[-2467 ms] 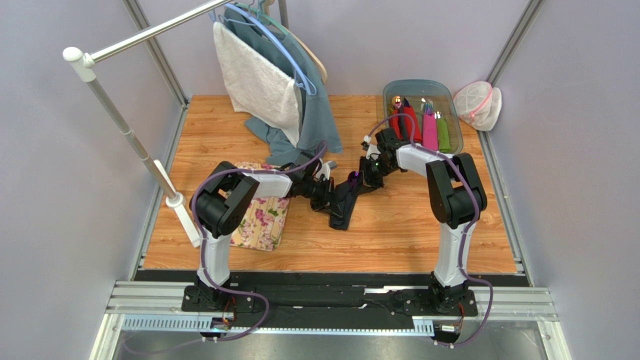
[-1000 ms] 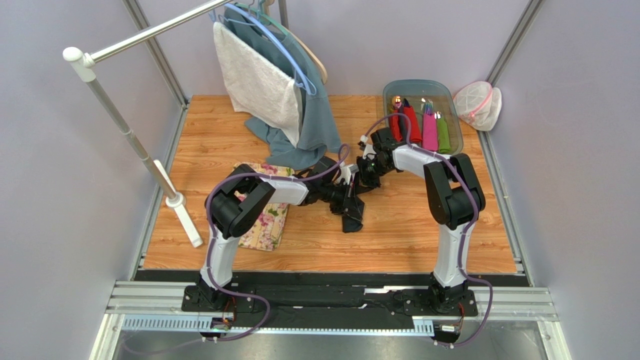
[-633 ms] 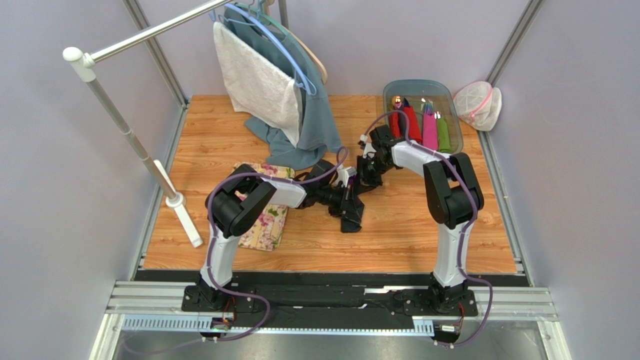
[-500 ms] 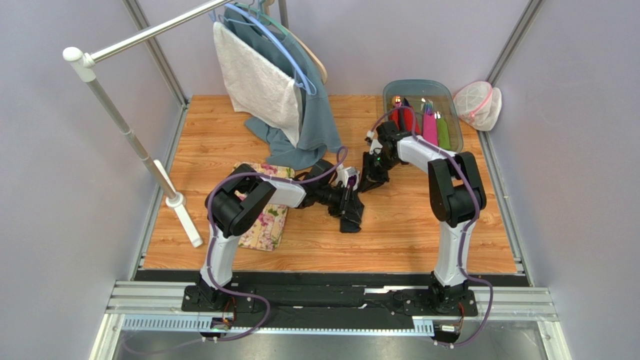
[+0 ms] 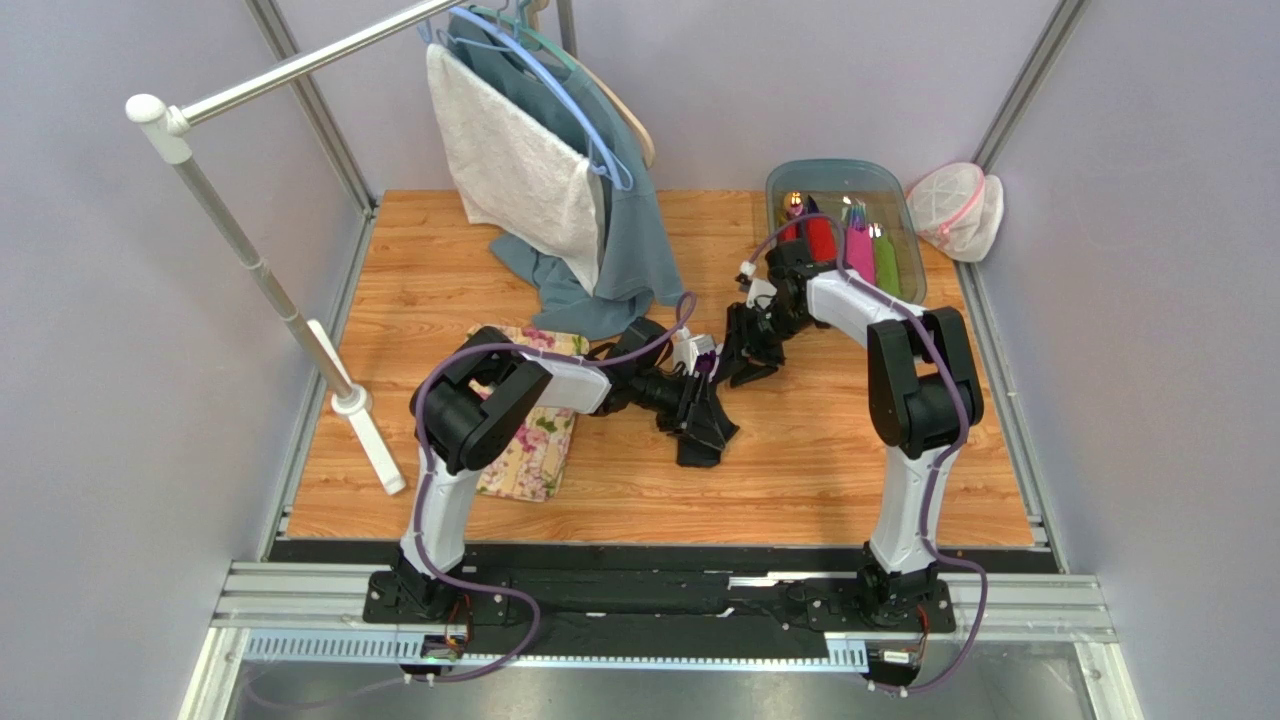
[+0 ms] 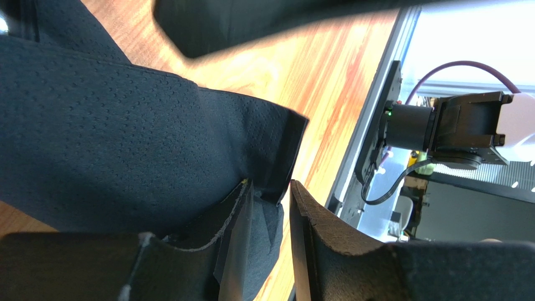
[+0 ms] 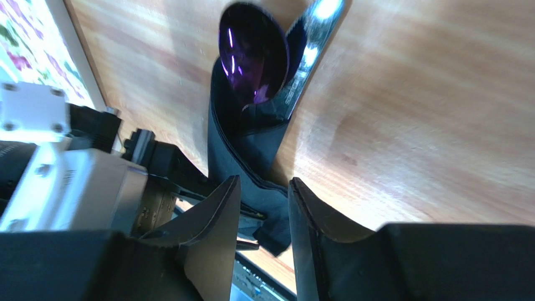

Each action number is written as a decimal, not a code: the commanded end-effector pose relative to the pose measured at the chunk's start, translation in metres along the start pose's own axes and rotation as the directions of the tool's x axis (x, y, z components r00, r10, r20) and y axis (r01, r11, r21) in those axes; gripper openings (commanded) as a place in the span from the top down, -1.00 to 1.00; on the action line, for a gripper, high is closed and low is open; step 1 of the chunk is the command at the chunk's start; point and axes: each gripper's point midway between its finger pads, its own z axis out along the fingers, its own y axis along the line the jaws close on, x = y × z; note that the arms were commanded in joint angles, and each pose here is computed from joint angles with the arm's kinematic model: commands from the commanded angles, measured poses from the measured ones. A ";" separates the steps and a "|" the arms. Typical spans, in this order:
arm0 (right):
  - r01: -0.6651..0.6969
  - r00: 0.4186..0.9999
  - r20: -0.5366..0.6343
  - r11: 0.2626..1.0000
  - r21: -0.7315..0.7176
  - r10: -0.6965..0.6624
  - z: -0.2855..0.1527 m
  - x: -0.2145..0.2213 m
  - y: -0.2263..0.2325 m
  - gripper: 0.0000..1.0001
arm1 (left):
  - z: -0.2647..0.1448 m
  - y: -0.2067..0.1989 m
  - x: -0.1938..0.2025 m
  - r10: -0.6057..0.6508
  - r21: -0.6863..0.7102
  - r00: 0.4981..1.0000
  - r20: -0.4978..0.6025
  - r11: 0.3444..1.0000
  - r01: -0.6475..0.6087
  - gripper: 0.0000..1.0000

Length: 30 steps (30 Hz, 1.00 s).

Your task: Place the utensils on the paper napkin and roll it up

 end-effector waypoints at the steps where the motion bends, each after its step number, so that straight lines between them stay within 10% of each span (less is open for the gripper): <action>1: 0.001 1.000 -0.002 0.998 -0.061 -0.001 0.005 0.003 0.012 0.24 | 0.002 0.030 0.021 -0.014 -0.073 0.999 -0.043 0.997 0.010 0.24; 16: -0.015 0.999 -0.051 0.988 -0.153 0.008 0.024 0.024 0.018 0.36 | 0.003 0.024 0.014 0.000 -0.050 1.000 -0.029 0.999 -0.001 0.23; 24: -0.026 0.998 -0.052 0.993 -0.111 0.020 0.031 0.030 0.005 0.96 | 0.000 0.019 0.010 0.012 -0.031 1.000 -0.018 0.999 -0.012 0.25; 30: 0.014 0.999 -0.038 1.000 -0.017 -0.014 0.037 0.029 -0.015 1.00 | -0.027 -0.033 -0.017 0.139 0.024 0.987 0.079 0.990 -0.141 0.22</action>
